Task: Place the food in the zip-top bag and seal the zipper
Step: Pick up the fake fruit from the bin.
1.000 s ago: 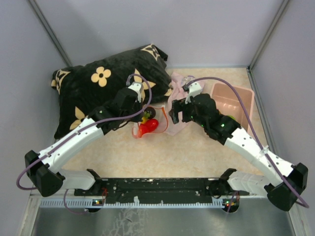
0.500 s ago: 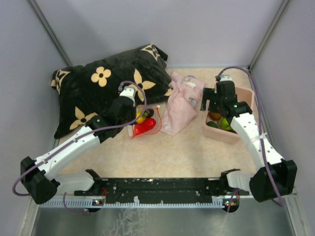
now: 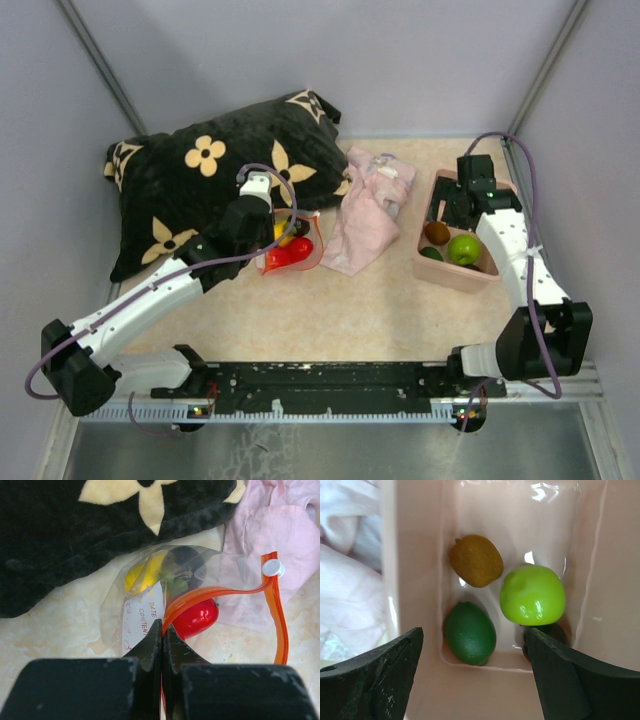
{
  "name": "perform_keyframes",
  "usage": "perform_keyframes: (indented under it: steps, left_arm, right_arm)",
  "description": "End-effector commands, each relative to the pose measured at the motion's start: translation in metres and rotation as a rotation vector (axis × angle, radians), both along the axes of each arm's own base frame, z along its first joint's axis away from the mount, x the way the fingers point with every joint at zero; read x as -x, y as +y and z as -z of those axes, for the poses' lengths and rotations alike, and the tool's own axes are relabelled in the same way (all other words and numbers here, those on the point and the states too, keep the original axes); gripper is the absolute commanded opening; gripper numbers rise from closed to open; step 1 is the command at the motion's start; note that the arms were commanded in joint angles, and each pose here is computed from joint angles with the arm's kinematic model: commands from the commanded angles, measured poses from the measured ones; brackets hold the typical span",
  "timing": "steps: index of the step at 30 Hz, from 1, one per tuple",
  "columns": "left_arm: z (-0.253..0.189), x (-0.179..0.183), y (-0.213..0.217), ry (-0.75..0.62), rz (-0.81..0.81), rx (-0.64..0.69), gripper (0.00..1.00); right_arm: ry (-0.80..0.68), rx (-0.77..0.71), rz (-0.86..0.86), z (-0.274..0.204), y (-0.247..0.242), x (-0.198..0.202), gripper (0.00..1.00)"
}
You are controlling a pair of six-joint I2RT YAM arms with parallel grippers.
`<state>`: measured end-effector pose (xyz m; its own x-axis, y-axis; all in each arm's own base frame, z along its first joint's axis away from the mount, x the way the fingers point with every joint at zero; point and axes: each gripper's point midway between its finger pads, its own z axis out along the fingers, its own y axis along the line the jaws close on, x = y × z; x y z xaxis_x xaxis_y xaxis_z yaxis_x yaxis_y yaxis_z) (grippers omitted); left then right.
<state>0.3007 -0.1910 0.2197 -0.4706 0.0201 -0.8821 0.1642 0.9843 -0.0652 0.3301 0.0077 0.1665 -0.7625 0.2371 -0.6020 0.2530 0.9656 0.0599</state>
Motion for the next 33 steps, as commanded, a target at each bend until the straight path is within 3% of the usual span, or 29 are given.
perform_keyframes:
  steps: [1, 9, 16, 24, 33]
  left_arm:
    - [-0.017, -0.007, 0.002, -0.055, -0.025, 0.003, 0.00]
    - [-0.021, -0.010, 0.000, -0.050, -0.030, 0.001, 0.00]
    - [-0.030, -0.010, 0.003, -0.072, -0.041, 0.016, 0.00]
    - [-0.029, -0.010, -0.002, -0.059, -0.033, 0.028, 0.00]
    - [-0.029, -0.011, -0.001, -0.064, -0.040, 0.038, 0.00]
  right_arm:
    - [0.107, -0.029, 0.016, 0.028, -0.009, 0.008, 0.85]
    - [0.314, -0.001, 0.005, 0.078, -0.018, 0.016, 0.89]
    - [0.380, -0.015, 0.013, 0.112, -0.015, 0.009, 0.89]
    - [0.263, 0.030, 0.087, 0.120, -0.027, -0.023, 0.89]
    - [0.026, 0.084, 0.153, 0.066, -0.046, -0.082, 0.89]
